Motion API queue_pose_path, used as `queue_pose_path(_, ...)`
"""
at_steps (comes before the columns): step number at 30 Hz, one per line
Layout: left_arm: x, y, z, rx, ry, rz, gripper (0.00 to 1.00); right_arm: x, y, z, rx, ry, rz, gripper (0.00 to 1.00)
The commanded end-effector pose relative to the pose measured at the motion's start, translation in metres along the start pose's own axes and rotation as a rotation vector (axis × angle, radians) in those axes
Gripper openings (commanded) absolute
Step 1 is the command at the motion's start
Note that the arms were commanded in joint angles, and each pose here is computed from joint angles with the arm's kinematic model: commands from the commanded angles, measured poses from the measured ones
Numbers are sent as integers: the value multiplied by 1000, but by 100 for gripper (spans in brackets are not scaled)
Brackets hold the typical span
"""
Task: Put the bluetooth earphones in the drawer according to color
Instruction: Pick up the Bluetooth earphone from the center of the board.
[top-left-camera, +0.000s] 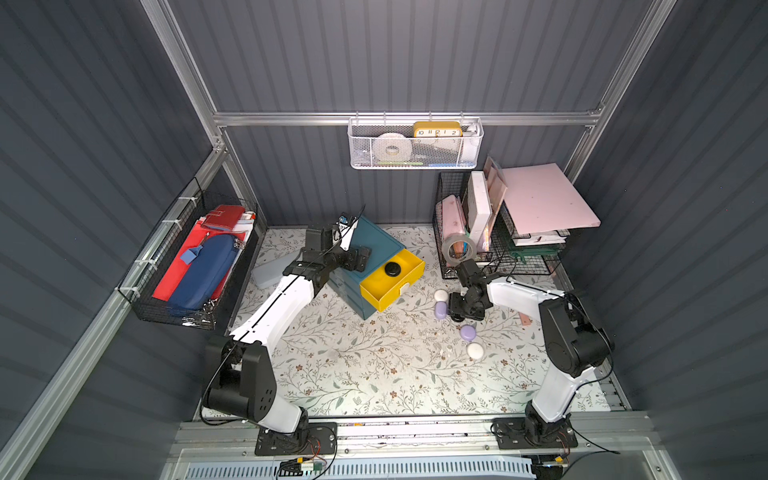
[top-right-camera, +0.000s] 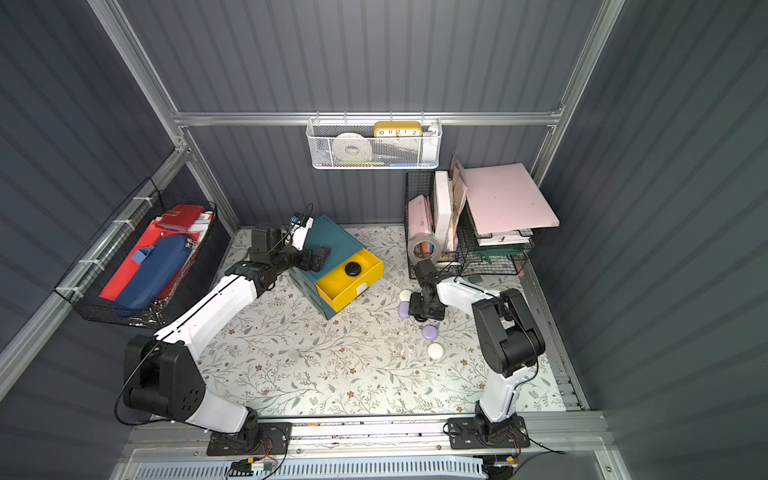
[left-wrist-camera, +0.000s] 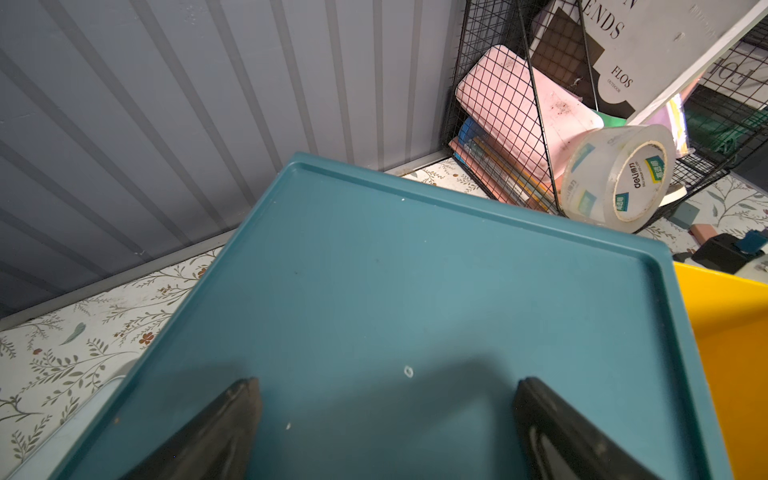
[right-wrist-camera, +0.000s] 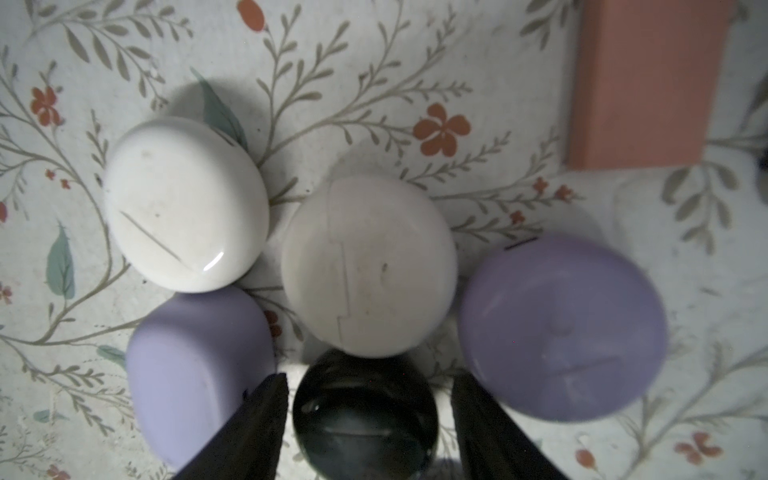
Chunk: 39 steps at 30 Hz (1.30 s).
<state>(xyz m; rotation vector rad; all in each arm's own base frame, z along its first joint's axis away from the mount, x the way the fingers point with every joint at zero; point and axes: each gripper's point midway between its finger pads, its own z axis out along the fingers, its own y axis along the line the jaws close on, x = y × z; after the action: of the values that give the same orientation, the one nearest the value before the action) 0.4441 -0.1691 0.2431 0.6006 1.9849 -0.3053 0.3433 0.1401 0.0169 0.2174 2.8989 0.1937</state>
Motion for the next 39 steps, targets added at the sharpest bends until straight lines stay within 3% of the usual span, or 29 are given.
queue_pose_path(1, 44, -7, 10, 28, 157, -38, 99, 3, -1, 0, 8, 24, -6, 67)
queue_pose_path(13, 46, -8, 11, 33, 161, -39, 100, 9, -5, 4, 34, 64, -35, 62)
queue_pose_path(21, 45, -8, 11, 33, 159, -39, 100, 8, -5, 4, 41, 64, -39, 46)
queue_pose_path(25, 45, -8, 11, 31, 158, -38, 99, 4, -5, -3, 40, 33, -40, 26)
queue_pose_path(28, 46, -8, 11, 32, 161, -39, 99, -1, -5, -12, 38, 2, -42, 0)
queue_pose_path(33, 46, -8, 12, 33, 162, -39, 99, -13, -1, -37, 6, -91, -57, 0)
queue_pose_path(39, 46, -8, 12, 32, 163, -39, 99, -33, 32, -89, -179, -271, -131, 0)
